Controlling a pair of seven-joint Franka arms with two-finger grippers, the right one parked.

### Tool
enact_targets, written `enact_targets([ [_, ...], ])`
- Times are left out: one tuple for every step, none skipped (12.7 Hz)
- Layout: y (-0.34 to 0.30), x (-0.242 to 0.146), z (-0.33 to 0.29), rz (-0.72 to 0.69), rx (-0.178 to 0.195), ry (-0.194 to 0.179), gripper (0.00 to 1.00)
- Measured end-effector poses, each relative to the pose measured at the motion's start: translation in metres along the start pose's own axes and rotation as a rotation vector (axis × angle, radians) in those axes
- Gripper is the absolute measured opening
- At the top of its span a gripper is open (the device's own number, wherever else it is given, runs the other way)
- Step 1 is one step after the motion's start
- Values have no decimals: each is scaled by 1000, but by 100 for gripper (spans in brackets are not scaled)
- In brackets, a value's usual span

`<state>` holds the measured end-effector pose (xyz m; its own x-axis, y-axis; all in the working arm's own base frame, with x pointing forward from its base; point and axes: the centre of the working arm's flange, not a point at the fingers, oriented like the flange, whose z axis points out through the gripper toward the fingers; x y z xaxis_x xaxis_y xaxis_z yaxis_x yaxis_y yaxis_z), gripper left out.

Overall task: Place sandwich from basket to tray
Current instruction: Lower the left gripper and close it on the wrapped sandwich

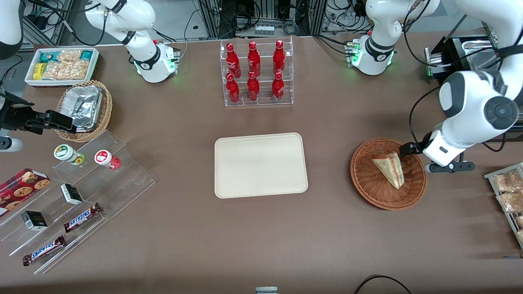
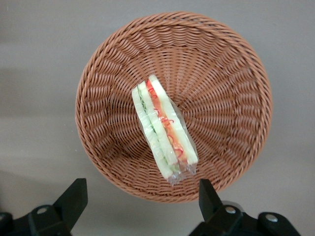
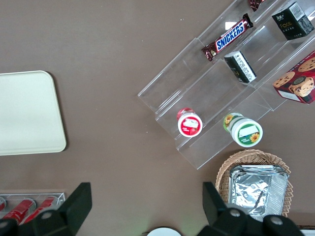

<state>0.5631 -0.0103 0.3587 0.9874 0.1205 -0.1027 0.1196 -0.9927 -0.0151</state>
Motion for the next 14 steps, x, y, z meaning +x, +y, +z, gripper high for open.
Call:
enact_targets([
  [0, 2, 4, -67, -1, 3, 100],
  [2, 3, 7, -134, -2, 7, 100],
  [5, 4, 9, -194, -4, 12, 100],
  [10, 5, 11, -250, -6, 17, 100],
  [16, 6, 15, -305, -9, 24, 100],
  [21, 6, 20, -354, -12, 30, 100],
  [26, 7, 25, -390, -15, 35, 100],
  [31, 7, 30, -409, -17, 40, 100],
  [36, 7, 36, -413, -18, 42, 100],
  [41, 7, 41, -412, -19, 43, 100],
  [45, 7, 46, -411, -17, 40, 100],
  [46, 7, 52, -410, -17, 38, 100],
  [45, 7, 57, -411, -17, 36, 100],
  [45, 6, 63, -411, -17, 36, 100],
])
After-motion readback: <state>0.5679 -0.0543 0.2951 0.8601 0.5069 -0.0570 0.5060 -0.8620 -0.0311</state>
